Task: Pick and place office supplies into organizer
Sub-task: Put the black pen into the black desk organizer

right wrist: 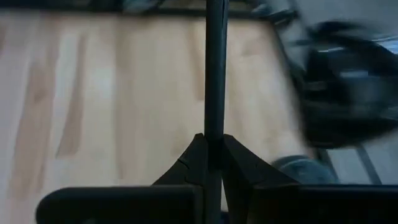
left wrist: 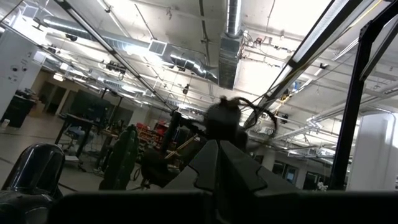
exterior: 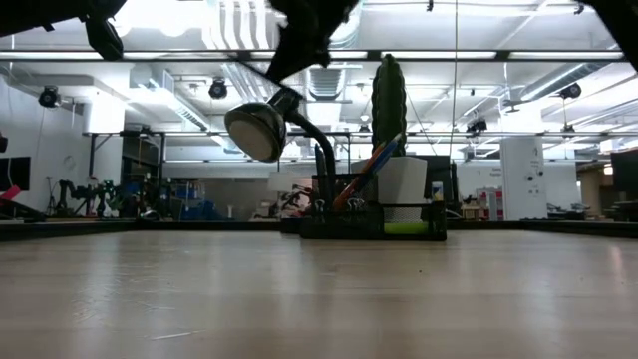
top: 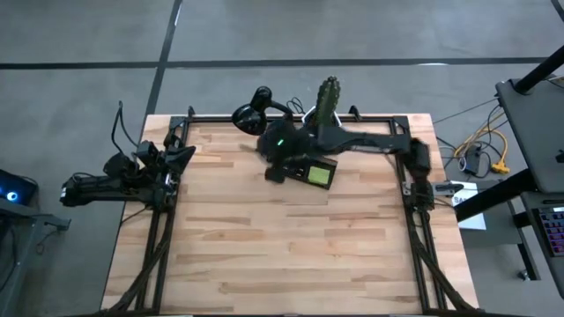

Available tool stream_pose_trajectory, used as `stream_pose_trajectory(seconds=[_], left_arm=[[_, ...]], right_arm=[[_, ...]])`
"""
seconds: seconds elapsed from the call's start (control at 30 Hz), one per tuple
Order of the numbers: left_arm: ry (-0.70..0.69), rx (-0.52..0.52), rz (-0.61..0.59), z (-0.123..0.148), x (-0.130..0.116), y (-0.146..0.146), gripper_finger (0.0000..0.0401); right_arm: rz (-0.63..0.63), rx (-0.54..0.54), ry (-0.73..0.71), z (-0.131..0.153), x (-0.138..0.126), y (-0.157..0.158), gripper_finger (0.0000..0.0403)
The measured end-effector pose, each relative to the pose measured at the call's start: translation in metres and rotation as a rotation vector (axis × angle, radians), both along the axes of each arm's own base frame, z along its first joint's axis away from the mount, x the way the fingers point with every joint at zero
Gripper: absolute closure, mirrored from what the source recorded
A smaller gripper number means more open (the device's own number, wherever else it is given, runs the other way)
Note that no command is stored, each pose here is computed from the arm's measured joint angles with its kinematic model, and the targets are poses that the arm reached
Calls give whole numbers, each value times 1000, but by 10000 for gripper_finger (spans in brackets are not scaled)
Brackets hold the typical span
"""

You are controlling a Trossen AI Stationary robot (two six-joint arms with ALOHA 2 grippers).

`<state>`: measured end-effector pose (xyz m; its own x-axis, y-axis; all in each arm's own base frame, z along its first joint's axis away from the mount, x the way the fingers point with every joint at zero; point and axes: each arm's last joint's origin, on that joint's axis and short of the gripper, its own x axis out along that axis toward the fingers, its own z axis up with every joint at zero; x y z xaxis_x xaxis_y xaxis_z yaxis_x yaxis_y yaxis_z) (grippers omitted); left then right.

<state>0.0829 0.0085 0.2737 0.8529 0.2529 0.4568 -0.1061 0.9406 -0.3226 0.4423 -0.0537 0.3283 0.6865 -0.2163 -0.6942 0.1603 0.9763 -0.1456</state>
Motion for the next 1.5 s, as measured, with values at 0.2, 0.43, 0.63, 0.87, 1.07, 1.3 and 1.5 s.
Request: stream_pose_trajectory(seconds=[0.2, 0.43, 0.63, 0.87, 1.07, 1.3, 1.5], left_arm=[[0, -1, 0, 0, 0, 0, 401], [0, 0, 0, 0, 0, 0, 401], [0, -1, 0, 0, 0, 0, 401], [-1, 0, 0, 0, 0, 0, 401], [-1, 0, 0, 0, 0, 0, 401], [0, -1, 0, 0, 0, 0, 401], [0, -1, 0, 0, 0, 0, 401]], right_arm=[[-169, 42, -224, 8, -39, -28, 390], [-345, 60, -563, -31, -69, -35, 390], [-553, 57, -759, -72, -85, -30, 390], [-716, 35, -774, -98, -95, -23, 390], [-780, 75, -783, -110, -93, -25, 390], [-820, 103, -780, -119, -85, -26, 390], [-848, 84, -772, -124, -84, -27, 390]])
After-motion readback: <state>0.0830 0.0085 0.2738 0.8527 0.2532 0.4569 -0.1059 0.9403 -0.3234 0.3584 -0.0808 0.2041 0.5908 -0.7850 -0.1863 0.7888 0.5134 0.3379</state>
